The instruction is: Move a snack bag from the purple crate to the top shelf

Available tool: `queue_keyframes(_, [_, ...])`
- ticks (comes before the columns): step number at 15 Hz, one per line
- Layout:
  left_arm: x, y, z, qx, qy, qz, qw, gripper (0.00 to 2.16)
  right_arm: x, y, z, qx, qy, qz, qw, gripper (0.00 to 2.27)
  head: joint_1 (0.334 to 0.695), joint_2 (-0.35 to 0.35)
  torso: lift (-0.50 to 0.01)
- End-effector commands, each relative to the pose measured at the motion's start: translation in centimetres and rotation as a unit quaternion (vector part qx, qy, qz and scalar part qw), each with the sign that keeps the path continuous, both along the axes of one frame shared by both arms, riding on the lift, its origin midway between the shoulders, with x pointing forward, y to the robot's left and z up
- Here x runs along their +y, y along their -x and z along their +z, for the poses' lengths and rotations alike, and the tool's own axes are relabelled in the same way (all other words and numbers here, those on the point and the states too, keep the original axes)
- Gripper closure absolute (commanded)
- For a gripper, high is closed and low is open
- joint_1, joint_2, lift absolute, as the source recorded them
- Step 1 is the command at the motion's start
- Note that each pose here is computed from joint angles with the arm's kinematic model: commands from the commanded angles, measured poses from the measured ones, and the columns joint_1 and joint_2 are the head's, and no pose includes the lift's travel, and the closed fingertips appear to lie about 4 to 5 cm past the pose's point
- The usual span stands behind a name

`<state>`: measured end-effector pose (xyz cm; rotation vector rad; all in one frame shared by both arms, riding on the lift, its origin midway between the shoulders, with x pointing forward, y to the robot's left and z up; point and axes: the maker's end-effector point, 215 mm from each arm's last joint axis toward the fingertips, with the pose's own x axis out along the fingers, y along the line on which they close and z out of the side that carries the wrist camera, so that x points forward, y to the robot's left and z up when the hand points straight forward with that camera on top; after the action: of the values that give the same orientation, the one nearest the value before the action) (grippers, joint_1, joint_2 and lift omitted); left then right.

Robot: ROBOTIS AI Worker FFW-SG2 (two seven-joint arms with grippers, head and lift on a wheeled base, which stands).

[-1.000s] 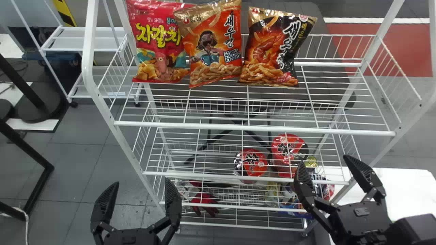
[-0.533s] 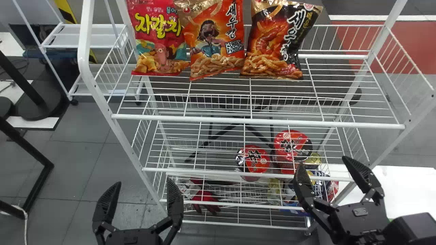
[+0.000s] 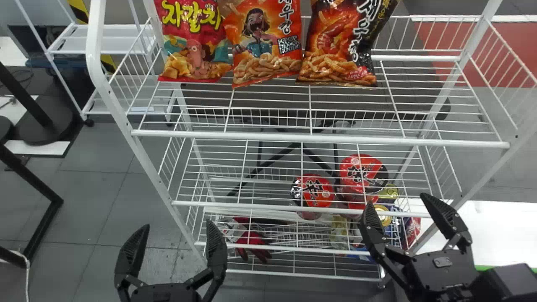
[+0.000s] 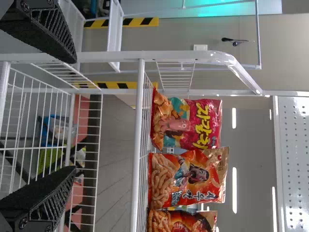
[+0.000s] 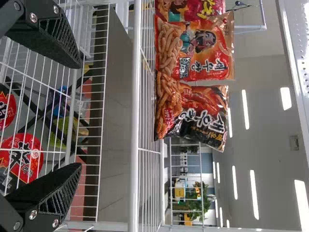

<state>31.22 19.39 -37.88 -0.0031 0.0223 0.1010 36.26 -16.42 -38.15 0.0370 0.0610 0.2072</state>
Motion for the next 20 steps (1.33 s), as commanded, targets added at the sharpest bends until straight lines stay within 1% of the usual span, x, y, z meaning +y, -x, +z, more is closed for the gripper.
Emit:
queue_keyframes(1, [-0.03, 0.02, 0.04, -0.001, 0.0, 0.0, 1.0, 0.0, 0.07, 0.02, -0.09, 0.001, 0.0, 0.001, 1.0, 0.09, 0.695, 0.051, -0.165])
queue_keyframes(13, [-0.09, 0.07, 0.05, -0.002, 0.001, 0.0, 1.0, 0.0, 0.19, 0.06, -0.24, 0.002, 0.0, 0.001, 1.0, 0.09, 0.695, 0.052, -0.213])
queue_keyframes(20, [-0.24, 0.08, 0.2, -0.004, 0.003, -0.001, 1.0, 0.0, 0.14, 0.2, 0.32, -0.006, 0.002, 0.0, 1.0, 0.09, 0.695, 0.053, -0.241])
